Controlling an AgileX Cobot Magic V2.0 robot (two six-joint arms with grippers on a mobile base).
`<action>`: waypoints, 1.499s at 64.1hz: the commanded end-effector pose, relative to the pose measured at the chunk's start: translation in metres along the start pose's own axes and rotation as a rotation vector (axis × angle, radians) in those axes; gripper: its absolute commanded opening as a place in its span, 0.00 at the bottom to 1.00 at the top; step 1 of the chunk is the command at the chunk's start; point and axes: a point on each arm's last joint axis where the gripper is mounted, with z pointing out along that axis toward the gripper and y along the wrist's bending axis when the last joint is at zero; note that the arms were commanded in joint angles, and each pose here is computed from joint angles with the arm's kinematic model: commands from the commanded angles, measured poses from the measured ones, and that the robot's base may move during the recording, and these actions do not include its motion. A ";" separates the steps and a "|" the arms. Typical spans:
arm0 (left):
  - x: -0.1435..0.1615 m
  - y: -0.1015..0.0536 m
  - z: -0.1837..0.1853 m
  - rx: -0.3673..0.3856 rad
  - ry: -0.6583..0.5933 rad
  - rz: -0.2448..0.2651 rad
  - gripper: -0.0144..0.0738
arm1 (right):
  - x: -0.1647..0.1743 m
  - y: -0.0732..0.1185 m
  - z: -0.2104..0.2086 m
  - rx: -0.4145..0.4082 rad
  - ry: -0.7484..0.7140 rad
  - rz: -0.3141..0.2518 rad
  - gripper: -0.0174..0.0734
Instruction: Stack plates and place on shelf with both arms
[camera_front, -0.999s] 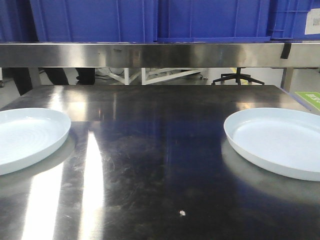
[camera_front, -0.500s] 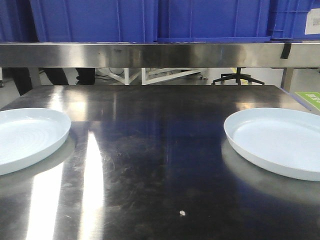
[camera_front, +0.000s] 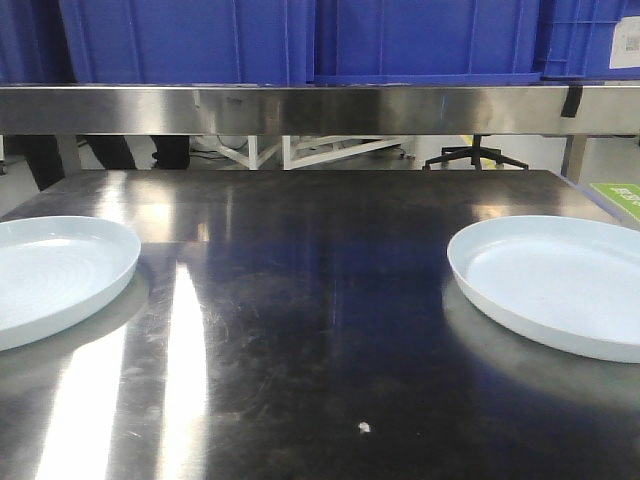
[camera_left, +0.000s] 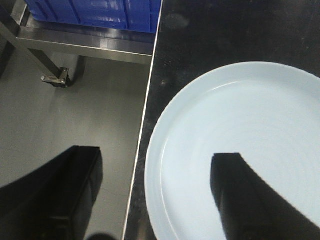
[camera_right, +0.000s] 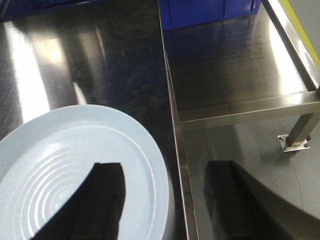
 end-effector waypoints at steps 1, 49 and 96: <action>-0.017 -0.003 0.002 0.019 -0.096 -0.007 0.76 | -0.018 0.004 -0.003 -0.021 -0.104 -0.010 0.70; -0.017 0.007 0.063 -0.020 0.071 -0.040 0.74 | -0.018 0.004 -0.003 -0.021 -0.104 -0.010 0.70; -0.071 -0.065 -0.004 0.207 -0.161 -0.015 0.28 | -0.019 0.004 -0.004 -0.024 -0.117 -0.010 0.70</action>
